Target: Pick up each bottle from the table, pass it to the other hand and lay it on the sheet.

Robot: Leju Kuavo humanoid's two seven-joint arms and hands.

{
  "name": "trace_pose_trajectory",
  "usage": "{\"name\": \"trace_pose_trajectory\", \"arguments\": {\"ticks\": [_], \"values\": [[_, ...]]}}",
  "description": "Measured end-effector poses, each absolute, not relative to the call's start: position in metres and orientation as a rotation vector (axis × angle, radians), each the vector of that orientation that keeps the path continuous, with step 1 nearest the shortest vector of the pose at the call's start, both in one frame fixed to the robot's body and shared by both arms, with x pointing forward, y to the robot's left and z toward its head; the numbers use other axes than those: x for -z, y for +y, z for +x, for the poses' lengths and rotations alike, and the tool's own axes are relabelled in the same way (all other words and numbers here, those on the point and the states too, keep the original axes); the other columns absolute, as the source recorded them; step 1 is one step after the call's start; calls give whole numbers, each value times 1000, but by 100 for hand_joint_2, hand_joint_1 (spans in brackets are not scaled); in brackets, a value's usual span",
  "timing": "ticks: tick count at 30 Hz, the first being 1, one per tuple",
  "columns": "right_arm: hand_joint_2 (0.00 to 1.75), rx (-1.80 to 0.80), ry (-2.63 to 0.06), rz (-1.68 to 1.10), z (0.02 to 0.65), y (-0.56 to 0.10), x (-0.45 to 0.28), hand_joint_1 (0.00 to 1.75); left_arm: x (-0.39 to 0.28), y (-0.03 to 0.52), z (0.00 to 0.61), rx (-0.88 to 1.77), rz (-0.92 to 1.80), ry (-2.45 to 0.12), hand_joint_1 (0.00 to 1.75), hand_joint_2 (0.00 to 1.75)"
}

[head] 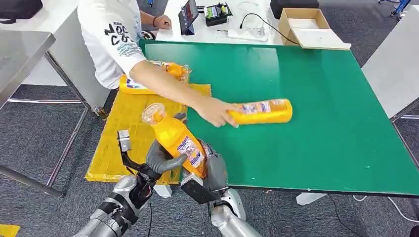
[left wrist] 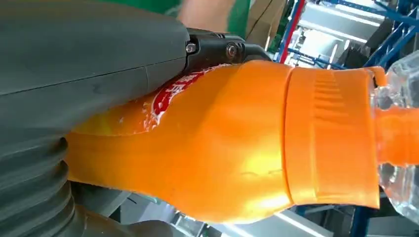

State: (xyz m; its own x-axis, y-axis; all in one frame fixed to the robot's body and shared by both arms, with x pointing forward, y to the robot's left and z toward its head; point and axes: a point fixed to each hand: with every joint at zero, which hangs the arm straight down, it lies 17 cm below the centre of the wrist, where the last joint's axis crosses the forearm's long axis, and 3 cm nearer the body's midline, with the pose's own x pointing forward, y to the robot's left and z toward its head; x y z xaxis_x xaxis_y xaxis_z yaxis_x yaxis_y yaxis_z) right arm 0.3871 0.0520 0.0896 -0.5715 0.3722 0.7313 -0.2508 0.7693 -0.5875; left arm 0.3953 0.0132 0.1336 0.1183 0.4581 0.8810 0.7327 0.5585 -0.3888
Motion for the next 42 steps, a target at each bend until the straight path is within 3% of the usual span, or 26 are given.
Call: {"name": "trace_pose_trajectory", "arguments": {"ticks": [14, 15, 16, 17, 42], "values": [[175, -877, -1977, -11, 380, 64, -80, 175, -132, 19, 398, 211, -1088, -1505, 0, 175], [175, -881, -1975, -9, 380, 64, -80, 175, -133, 19, 398, 208, -1090, -1505, 28, 175], [175, -883, -1973, -7, 380, 65, -80, 175, -134, 20, 398, 201, -1094, -1506, 141, 175], [175, -884, -1972, -5, 381, 65, -80, 175, -134, 20, 398, 198, -1098, -1505, 175, 175], [175, -901, -1954, 1, 381, 67, -77, 173, -136, 25, 397, 147, -1152, -1488, 175, 175]]}}
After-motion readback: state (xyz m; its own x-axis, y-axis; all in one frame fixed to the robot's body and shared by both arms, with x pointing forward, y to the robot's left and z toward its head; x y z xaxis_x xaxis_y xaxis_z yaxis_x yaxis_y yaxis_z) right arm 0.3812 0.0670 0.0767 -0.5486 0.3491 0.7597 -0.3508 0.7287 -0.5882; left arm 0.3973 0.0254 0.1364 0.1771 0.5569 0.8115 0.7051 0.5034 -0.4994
